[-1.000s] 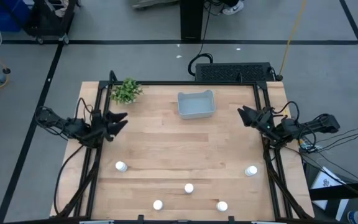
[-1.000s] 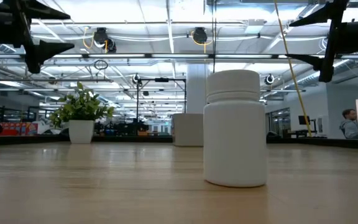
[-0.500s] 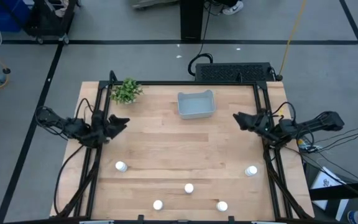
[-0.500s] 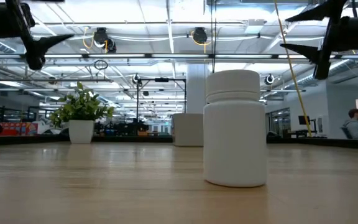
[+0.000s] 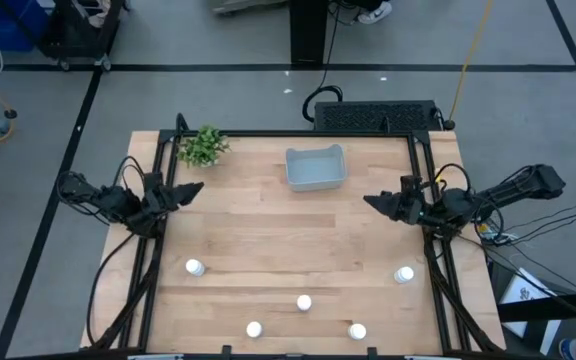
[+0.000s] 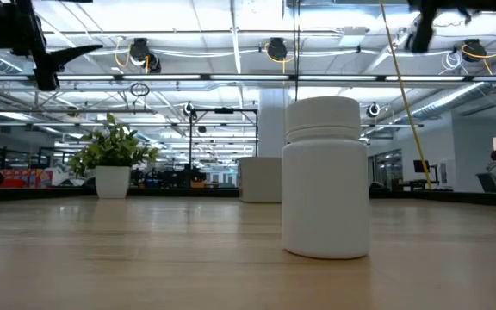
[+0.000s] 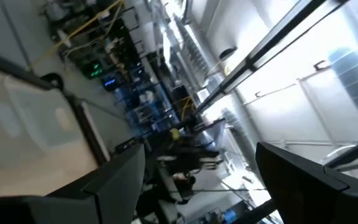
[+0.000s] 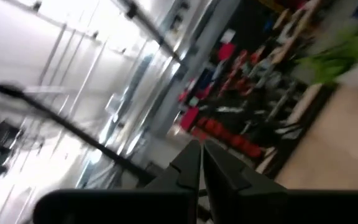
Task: Pick and place pill bottles into a basket
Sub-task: Put the white pill bottle into the gray container
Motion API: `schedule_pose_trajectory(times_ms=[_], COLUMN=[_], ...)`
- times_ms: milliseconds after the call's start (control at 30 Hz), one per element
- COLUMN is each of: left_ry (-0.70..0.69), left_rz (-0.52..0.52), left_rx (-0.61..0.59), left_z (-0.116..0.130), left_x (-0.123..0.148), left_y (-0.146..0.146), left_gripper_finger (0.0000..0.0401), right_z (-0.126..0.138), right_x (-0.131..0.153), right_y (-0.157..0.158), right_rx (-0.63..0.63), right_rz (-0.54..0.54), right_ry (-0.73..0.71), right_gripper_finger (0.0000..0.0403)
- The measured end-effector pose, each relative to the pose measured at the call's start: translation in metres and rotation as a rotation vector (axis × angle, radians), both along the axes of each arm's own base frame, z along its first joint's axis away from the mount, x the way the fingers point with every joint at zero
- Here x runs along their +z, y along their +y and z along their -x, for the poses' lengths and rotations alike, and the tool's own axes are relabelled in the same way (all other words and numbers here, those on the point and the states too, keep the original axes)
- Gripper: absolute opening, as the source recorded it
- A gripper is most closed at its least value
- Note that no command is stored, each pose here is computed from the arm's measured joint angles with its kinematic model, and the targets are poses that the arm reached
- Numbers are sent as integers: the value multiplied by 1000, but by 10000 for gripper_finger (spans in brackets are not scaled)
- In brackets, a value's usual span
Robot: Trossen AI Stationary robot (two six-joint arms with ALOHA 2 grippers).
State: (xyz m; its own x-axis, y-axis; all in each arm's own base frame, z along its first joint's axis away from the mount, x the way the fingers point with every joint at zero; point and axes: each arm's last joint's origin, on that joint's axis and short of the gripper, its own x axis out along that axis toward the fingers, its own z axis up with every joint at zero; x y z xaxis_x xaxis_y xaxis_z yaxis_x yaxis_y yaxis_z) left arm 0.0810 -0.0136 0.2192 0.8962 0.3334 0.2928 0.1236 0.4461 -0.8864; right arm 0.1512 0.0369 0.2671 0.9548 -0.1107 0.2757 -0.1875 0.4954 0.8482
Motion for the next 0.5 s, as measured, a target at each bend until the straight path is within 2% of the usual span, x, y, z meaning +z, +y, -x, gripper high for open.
schedule_pose_trajectory(times_ms=[100,267,367,500], left_ry=[7,23,37,48], left_rz=[22,26,22,30], left_rx=[-17,-47,-49,-59], left_z=[-2,-5,-7,-9], left_x=[-2,-3,-4,-5], left_y=[-1,-3,-4,-5], left_gripper_finger=[310,310,310,310], right_z=[-22,-69,-97,-125], right_x=[29,67,71,51], right_y=[16,48,62,74], right_rx=[48,172,250,345], right_rz=[94,251,319,350], right_ry=[47,210,379,674], right_gripper_finger=[2,4,20,77])
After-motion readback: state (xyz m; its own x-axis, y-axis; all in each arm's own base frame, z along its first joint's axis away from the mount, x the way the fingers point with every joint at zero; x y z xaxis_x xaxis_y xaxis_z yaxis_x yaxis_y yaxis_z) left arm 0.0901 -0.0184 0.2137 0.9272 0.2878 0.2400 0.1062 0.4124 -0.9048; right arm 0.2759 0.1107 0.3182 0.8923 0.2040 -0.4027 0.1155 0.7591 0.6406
